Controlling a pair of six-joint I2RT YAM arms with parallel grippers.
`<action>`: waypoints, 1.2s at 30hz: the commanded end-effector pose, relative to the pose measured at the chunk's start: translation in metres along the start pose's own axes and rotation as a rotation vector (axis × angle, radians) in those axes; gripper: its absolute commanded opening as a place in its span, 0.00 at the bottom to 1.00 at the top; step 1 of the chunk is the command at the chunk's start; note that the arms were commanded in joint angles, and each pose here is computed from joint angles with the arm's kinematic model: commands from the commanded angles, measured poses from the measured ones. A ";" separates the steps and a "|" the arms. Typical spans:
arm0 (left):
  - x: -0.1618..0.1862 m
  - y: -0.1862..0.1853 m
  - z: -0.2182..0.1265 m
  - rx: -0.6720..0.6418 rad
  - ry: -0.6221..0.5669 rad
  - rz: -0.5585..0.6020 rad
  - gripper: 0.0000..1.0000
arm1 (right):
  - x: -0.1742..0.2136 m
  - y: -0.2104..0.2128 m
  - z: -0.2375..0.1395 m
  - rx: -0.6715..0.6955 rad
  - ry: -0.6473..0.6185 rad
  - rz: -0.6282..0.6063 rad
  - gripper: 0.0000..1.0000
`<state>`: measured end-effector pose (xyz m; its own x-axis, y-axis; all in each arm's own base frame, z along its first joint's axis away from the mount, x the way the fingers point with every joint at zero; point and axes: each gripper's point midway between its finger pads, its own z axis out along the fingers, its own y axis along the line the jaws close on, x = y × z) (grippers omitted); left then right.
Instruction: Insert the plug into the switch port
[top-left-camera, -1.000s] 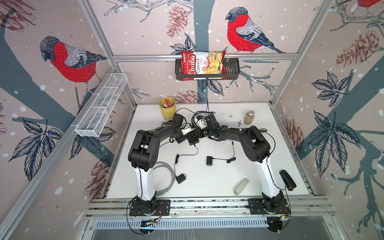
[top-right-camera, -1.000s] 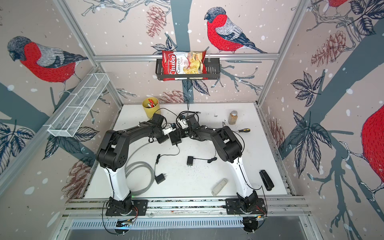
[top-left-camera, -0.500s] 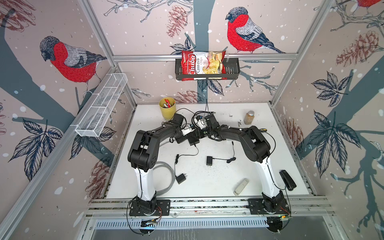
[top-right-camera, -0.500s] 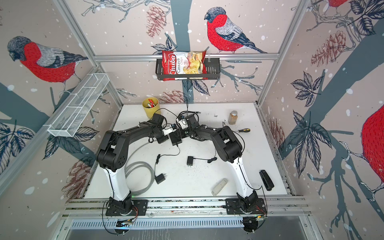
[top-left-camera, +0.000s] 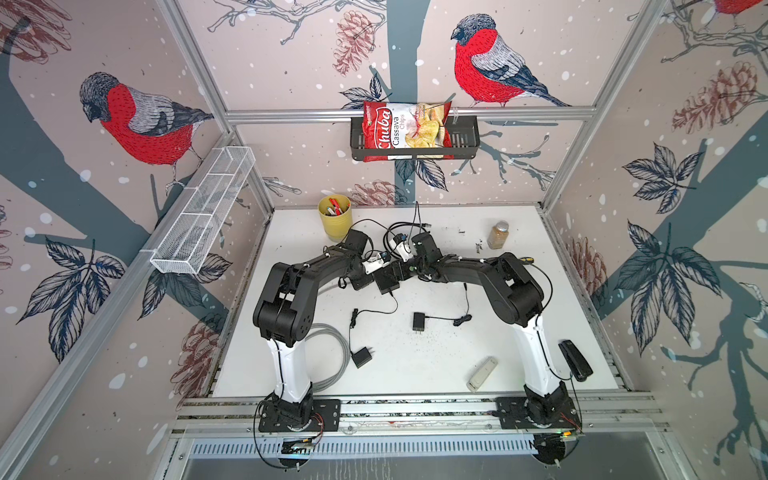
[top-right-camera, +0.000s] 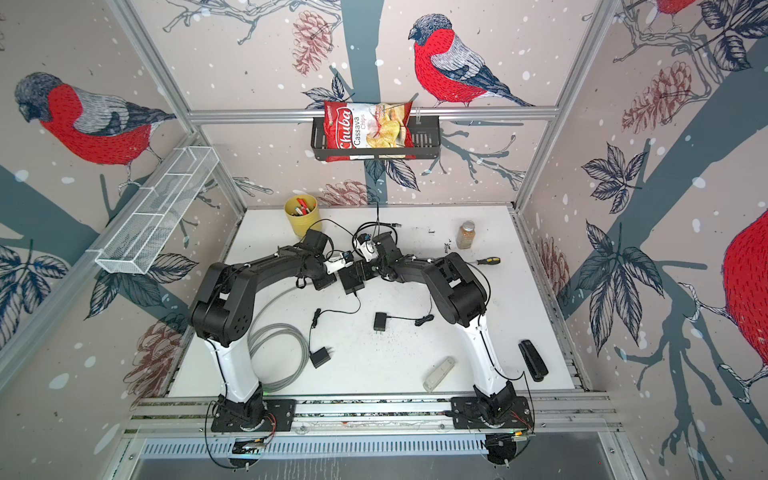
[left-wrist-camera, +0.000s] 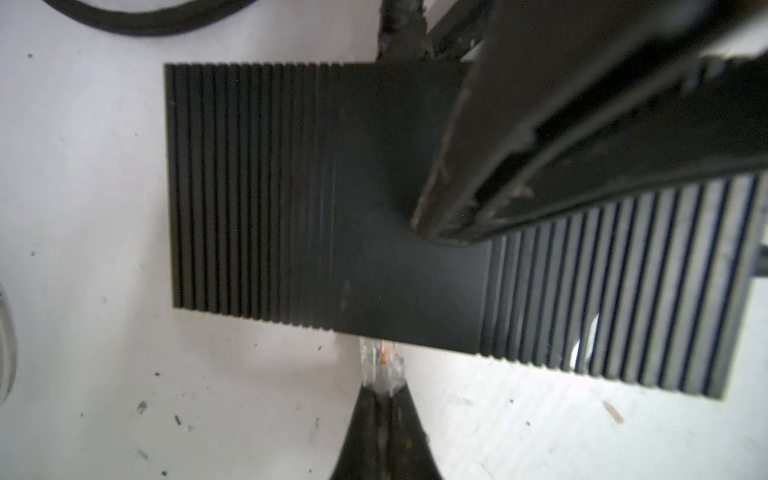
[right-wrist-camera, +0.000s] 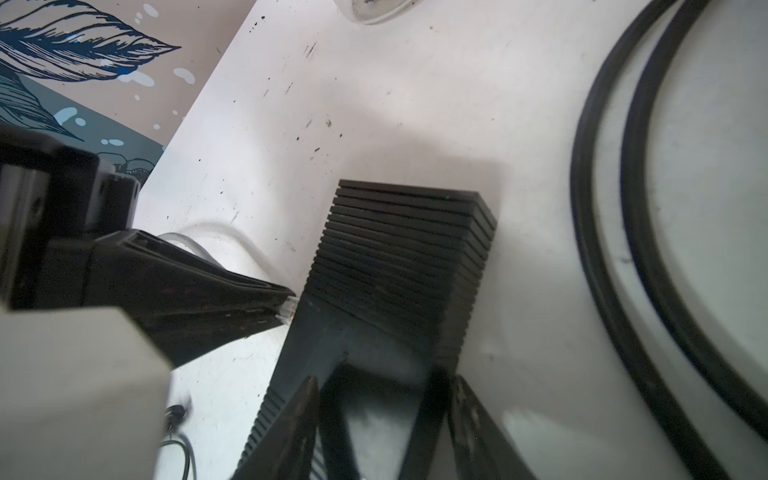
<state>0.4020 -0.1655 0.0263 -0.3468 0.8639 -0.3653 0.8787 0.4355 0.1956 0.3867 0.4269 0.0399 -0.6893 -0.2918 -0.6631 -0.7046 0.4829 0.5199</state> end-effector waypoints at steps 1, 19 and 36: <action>-0.112 0.016 -0.025 -0.053 -0.494 0.140 0.00 | 0.011 0.099 -0.005 -0.454 0.069 -0.092 0.49; -0.133 0.022 -0.046 -0.132 -0.602 0.208 0.00 | 0.011 0.090 -0.008 -0.462 0.079 -0.091 0.50; -0.154 0.025 -0.064 -0.173 -0.710 0.246 0.00 | 0.019 0.106 -0.001 -0.514 0.130 -0.135 0.49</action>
<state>0.3997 -0.1637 0.0275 -0.3550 0.8552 -0.3776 0.8599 0.4572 0.2269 0.3829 0.4325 0.0387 -0.6648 -0.3676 -0.6503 -0.7403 0.4411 0.5074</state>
